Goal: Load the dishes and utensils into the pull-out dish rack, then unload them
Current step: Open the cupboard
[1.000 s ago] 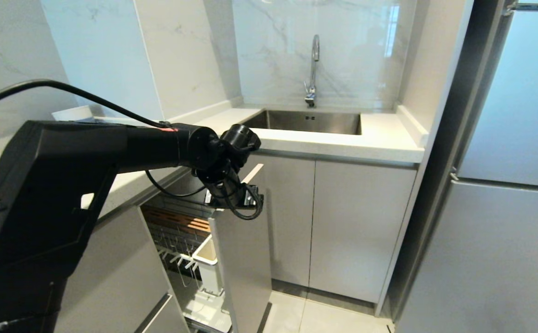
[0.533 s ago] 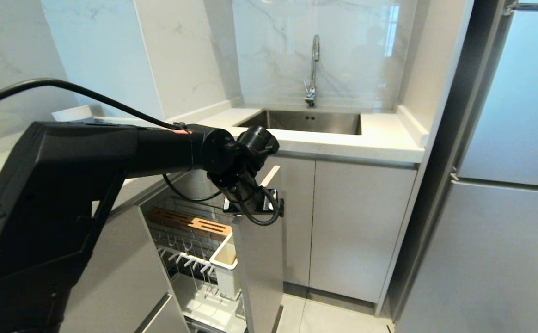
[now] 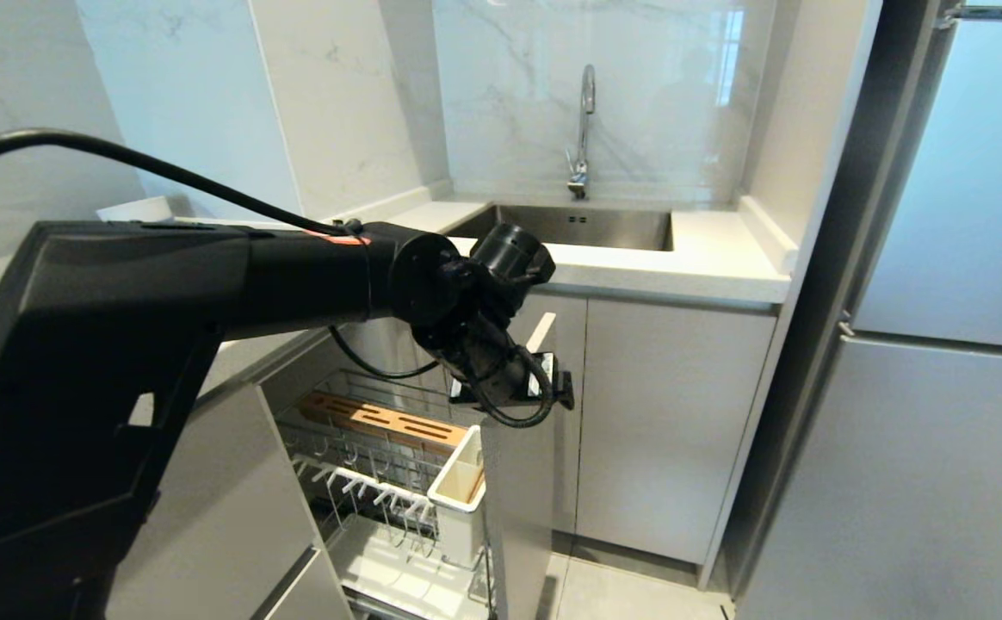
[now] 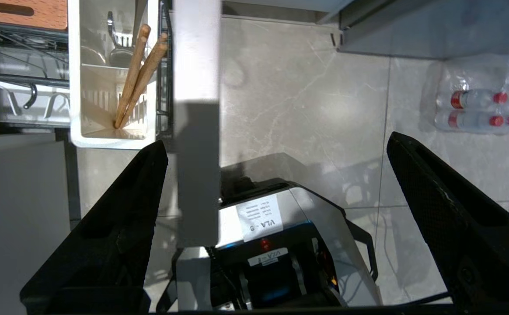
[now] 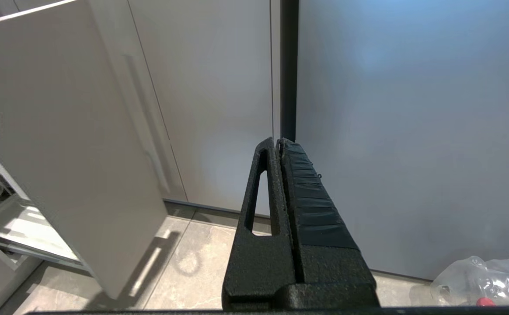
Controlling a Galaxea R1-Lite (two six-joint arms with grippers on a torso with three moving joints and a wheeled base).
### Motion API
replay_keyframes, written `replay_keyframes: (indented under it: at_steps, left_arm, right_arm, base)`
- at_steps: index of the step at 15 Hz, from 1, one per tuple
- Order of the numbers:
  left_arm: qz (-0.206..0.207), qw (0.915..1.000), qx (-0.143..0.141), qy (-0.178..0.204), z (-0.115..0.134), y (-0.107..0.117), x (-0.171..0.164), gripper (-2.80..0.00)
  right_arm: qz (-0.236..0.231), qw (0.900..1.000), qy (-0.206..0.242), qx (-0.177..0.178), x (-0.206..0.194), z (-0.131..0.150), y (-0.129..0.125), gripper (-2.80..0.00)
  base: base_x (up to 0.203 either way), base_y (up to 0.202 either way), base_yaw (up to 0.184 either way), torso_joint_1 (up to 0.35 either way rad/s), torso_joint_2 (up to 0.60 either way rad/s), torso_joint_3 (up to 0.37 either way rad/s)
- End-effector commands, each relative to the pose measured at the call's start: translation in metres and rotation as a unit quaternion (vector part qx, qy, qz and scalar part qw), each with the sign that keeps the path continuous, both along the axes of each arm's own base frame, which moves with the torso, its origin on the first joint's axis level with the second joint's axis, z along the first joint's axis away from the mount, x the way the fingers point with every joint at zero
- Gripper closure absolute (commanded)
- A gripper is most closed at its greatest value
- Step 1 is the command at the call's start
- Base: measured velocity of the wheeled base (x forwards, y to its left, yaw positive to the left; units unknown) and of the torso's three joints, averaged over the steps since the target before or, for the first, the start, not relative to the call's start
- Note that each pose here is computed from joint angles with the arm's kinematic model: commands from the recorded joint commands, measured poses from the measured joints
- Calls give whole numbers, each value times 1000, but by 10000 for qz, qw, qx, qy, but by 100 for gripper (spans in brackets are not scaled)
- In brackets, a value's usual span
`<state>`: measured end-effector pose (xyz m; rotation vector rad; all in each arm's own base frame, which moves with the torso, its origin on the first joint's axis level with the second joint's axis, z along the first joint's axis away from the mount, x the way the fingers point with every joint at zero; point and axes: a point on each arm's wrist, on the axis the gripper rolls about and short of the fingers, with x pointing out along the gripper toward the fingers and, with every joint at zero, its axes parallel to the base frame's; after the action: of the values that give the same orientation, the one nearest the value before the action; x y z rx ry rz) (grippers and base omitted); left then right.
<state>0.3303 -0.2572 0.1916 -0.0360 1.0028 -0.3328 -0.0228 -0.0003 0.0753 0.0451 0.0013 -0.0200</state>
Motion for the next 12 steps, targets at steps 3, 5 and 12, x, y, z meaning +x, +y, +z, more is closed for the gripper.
replay_keyframes:
  at_steps: [3, 5, 12]
  left_arm:
    - [-186, 9998, -10, 23, 0, -12, -11, -280]
    - [-336, 9994, -72, 86, -2, -19, -15, -280]
    - [-851, 9957, -316, 197, 1, -41, -35, -280]
  right_arm:
    - [0, 10000, 7, 5, 0, 0, 0, 0]
    - [0, 10000, 7, -3, 0, 0, 0, 0]
    - [0, 10000, 7, 4, 0, 0, 0, 0]
  base:
    - [0, 0, 0, 0, 0, 0]
    - [0, 0, 0, 0, 0, 0]
    - [0, 0, 0, 0, 0, 0]
